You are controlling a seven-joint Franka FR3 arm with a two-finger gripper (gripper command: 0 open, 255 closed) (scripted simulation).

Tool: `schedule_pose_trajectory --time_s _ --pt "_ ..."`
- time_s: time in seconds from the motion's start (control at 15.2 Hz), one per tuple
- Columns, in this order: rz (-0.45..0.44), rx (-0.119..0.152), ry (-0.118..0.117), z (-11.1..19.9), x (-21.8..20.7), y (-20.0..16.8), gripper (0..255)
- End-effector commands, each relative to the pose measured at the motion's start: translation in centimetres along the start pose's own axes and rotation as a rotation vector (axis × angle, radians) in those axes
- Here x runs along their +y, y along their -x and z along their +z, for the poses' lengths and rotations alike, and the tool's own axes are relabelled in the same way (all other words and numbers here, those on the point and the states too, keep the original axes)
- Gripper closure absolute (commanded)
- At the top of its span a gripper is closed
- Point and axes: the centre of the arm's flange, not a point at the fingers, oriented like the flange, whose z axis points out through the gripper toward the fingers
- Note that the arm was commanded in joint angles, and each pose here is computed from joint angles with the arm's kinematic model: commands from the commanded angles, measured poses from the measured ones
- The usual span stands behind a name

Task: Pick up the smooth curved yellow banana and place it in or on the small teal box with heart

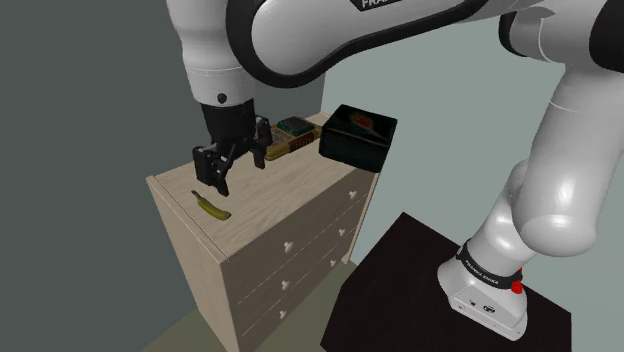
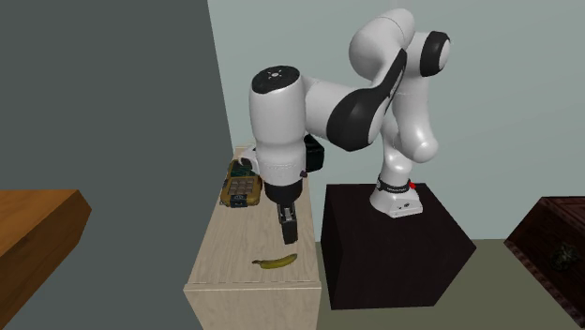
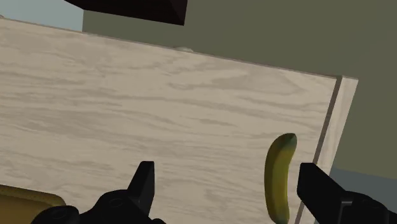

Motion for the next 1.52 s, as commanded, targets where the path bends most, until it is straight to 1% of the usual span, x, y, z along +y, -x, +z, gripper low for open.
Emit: schedule_pose_trajectory --time_s 0.0,0.2,0.73,1.19,1.25,1.45 --pt "0.001 0.0 -0.001 0.1 -2.2 -1.3 0" --pt "-0.001 0.0 -0.003 0.5 -5.3 -3.0 0" --pt "-0.001 0.0 -0.003 4.5 -5.3 -3.0 0" --pt "-0.001 0.0 -0.003 4.5 -5.3 -3.0 0" --pt "-0.001 0.0 -0.003 4.5 -5.3 -3.0 255" --pt "-0.001 0.0 -0.003 4.5 -5.3 -3.0 255"
